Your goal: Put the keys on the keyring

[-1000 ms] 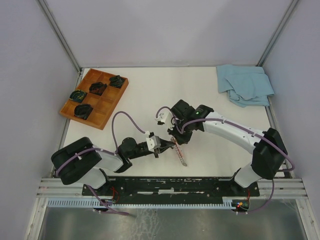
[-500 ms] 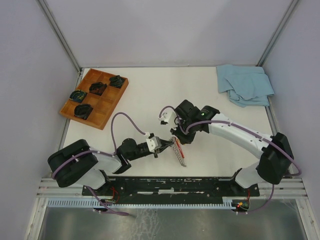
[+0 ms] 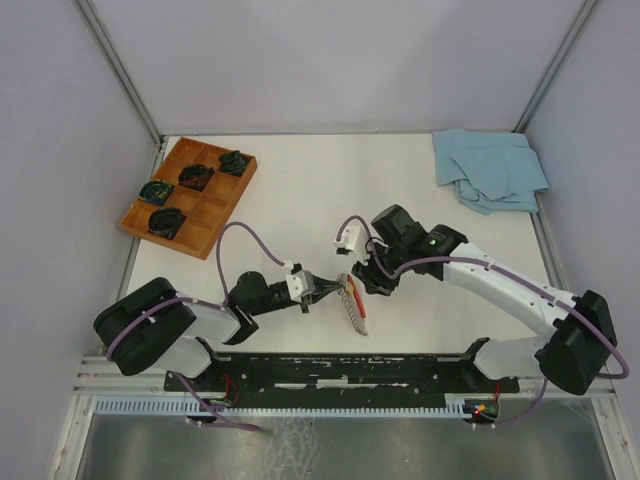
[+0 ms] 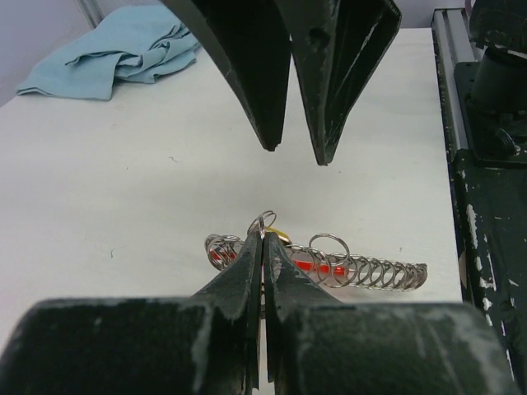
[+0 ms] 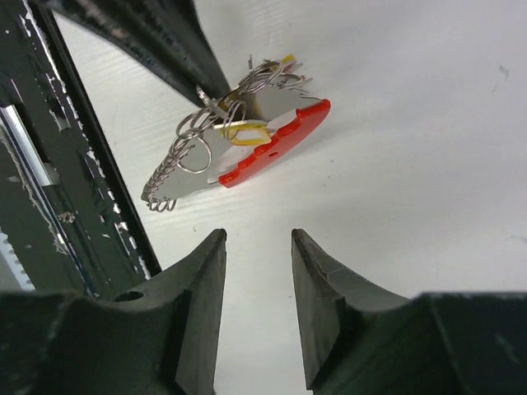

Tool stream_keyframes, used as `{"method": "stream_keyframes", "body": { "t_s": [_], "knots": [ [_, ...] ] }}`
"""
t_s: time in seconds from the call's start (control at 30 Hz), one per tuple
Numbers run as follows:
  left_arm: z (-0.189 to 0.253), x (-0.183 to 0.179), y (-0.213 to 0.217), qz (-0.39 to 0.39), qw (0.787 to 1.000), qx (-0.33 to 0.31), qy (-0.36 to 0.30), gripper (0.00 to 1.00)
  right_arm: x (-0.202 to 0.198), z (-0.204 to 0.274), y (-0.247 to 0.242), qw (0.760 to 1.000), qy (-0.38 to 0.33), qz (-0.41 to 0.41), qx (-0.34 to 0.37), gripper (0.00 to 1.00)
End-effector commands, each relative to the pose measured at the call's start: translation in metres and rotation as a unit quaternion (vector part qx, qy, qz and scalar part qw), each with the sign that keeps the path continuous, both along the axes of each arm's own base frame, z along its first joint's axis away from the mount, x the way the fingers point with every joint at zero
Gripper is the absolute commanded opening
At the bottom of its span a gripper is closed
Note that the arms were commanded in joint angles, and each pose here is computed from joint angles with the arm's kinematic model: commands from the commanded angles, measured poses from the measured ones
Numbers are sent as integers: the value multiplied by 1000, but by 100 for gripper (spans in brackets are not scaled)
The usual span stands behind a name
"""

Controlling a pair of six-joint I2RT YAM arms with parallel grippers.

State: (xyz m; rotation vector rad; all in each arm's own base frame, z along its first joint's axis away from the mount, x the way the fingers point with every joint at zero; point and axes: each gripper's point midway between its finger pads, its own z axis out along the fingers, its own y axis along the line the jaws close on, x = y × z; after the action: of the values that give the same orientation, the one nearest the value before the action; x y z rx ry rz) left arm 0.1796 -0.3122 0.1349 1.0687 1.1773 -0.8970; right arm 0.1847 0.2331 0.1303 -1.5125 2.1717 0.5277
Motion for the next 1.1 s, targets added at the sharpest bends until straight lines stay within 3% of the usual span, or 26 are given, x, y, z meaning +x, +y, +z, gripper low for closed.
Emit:
{"method": "stream_keyframes", "body": {
  "t_s": [0.0,0.17,0.47,1.07],
  "knots": [
    [28,-8,2,-55,997,-37,-33,3,7,25,16,991,-68,75,88,45],
    [26,-6,6,-75,996,-26,-30,3,17,34,33,968,-136,126,169,45],
    [27,-3,8,-81,996,-26,-24,3,19,28,57,943,-159,125,265,40],
    [28,-1,8,-77,996,-31,-16,3,2,12,65,939,-102,136,298,32]
  ]
}}
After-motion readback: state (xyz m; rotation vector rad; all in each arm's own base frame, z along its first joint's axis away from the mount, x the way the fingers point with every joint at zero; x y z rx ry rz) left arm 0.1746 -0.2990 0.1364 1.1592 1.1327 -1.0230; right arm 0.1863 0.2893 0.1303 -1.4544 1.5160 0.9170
